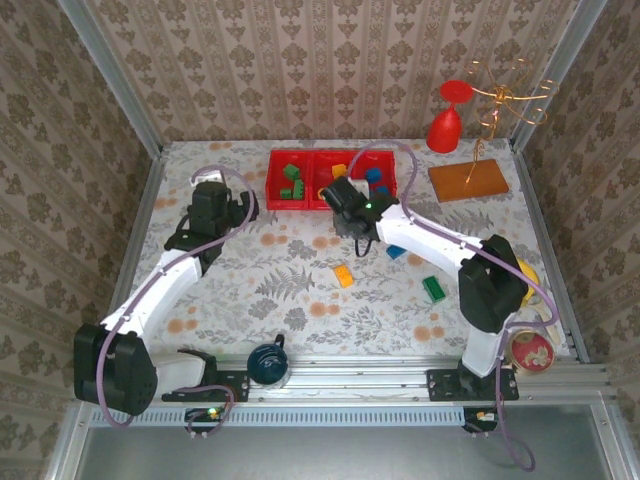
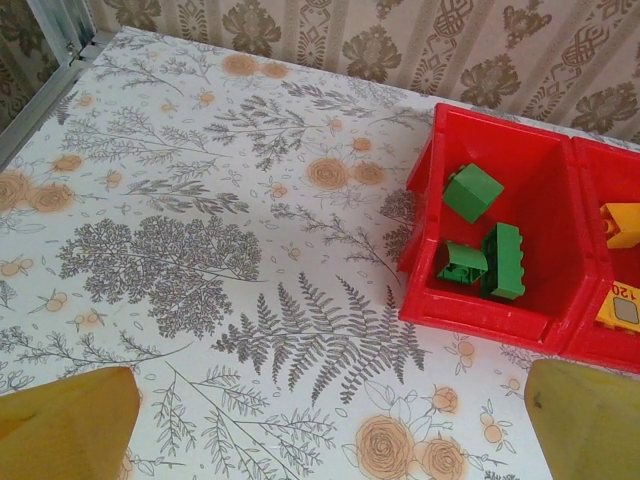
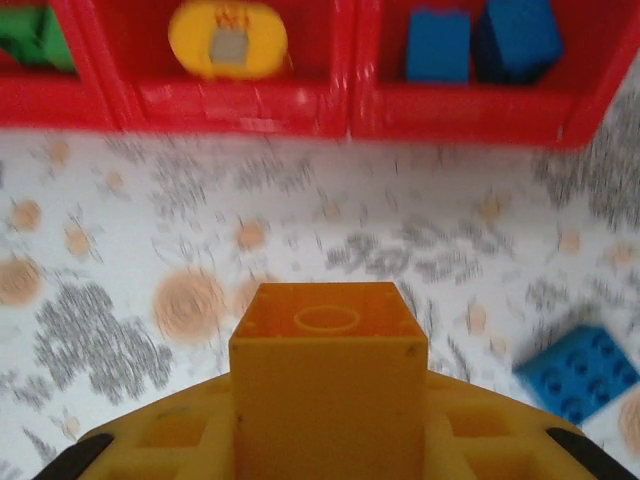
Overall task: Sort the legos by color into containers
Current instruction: Pick up the lego from the center of the table, then place the lego in the container.
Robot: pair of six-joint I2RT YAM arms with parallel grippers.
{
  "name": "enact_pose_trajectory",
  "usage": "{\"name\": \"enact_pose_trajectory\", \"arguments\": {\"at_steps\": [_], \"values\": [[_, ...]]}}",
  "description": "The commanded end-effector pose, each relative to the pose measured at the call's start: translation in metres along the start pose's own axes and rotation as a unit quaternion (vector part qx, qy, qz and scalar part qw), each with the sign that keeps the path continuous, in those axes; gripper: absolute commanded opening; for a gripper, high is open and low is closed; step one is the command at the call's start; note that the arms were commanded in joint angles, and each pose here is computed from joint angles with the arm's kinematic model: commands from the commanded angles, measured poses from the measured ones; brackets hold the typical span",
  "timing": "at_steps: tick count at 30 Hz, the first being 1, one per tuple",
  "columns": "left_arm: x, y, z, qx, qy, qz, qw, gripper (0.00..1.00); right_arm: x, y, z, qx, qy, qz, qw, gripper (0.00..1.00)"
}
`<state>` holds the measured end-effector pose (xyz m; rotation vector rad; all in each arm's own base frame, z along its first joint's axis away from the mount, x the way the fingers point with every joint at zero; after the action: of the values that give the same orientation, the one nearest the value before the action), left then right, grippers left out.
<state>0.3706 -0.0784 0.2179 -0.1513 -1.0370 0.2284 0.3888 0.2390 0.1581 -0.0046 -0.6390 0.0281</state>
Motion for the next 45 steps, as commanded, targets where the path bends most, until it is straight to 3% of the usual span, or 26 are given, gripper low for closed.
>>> {"name": "enact_pose_trajectory", "arguments": {"at_steps": [1, 9, 22, 34, 45], "values": [[-0.001, 0.002, 0.005, -0.009, 0.000, 0.018, 1.000, 1.00, 0.025, -0.002, -0.011, -0.022, -0.021, 0.044, 0.999, 0.25], [-0.006, 0.004, 0.002, -0.014, 0.010, 0.025, 1.000, 1.00, 0.075, 0.015, -0.045, -0.011, -0.059, 0.062, 0.996, 0.25], [-0.009, 0.002, -0.002, -0.019, 0.021, 0.027, 0.999, 1.00, 0.109, 0.023, -0.117, 0.003, -0.058, 0.064, 0.996, 0.27], [-0.012, 0.002, -0.007, -0.018, 0.027, 0.029, 0.999, 1.00, 0.106, 0.015, -0.148, 0.003, -0.036, 0.065, 0.997, 0.32], [-0.013, 0.000, -0.008, -0.021, 0.029, 0.032, 0.999, 1.00, 0.098, 0.003, -0.142, -0.018, -0.032, 0.067, 0.997, 0.32]]}}
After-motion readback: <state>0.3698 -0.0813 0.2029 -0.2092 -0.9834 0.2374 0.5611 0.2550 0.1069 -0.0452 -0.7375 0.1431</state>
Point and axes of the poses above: each hand's point on the last joint's axis, 136 mm out from that joint toward the fingers, its own z axis back along the fingers, its own y axis along the line the jaws close on, x = y × z, the point moved 1 cm from there along z, back along the fingers, and after that the axes turned 4 degrees about z, right-handed, at the moved point
